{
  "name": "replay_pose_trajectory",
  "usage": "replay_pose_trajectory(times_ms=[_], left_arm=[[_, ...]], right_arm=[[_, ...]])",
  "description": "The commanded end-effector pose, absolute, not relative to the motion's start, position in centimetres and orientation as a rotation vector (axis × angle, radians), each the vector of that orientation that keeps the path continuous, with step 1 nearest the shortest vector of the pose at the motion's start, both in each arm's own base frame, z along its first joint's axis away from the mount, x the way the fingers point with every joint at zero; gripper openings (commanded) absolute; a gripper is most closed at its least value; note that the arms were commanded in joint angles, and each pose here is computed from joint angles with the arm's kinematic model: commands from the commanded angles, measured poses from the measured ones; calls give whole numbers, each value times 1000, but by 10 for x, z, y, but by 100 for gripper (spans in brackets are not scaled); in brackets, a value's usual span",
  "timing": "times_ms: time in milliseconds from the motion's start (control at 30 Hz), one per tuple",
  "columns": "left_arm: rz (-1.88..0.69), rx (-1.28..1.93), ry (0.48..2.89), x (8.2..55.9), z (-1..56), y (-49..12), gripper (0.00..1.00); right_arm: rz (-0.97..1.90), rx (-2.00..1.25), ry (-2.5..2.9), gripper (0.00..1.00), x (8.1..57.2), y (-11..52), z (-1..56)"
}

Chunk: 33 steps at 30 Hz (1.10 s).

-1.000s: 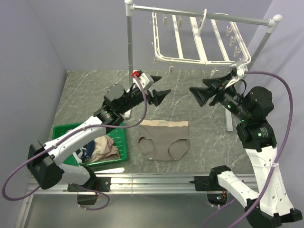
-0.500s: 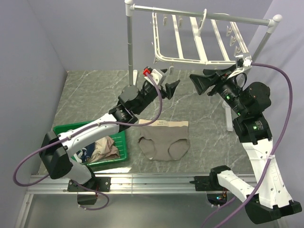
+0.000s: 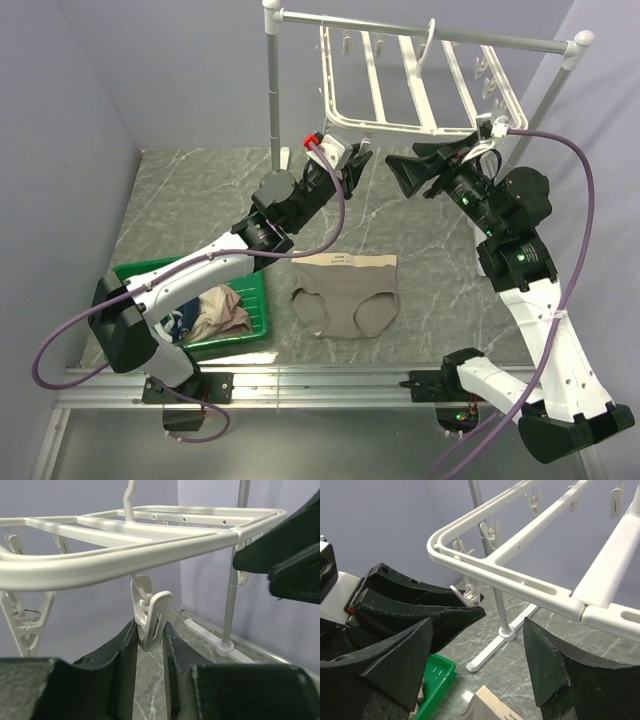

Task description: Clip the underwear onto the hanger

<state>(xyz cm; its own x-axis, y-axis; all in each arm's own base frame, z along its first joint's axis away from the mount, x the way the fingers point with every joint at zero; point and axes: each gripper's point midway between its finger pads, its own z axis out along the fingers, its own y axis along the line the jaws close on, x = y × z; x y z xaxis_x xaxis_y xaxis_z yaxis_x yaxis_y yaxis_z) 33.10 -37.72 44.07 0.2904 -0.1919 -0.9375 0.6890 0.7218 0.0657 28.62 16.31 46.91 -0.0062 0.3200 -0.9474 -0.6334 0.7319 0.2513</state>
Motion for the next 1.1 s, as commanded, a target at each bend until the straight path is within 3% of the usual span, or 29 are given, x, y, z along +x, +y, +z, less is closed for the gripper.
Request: replay_pose_trajectory(times_ms=[0, 867, 1067], left_arm=[[-672, 527, 1089, 320, 466, -374, 20], [-925, 796, 1100, 287, 450, -384, 6], [-949, 836, 1098, 281, 447, -387, 6]], right_arm=[[770, -328, 1325, 79, 285, 170, 482], [923, -394, 1389, 84, 304, 201, 465], [934, -418, 1374, 78, 307, 208, 465]])
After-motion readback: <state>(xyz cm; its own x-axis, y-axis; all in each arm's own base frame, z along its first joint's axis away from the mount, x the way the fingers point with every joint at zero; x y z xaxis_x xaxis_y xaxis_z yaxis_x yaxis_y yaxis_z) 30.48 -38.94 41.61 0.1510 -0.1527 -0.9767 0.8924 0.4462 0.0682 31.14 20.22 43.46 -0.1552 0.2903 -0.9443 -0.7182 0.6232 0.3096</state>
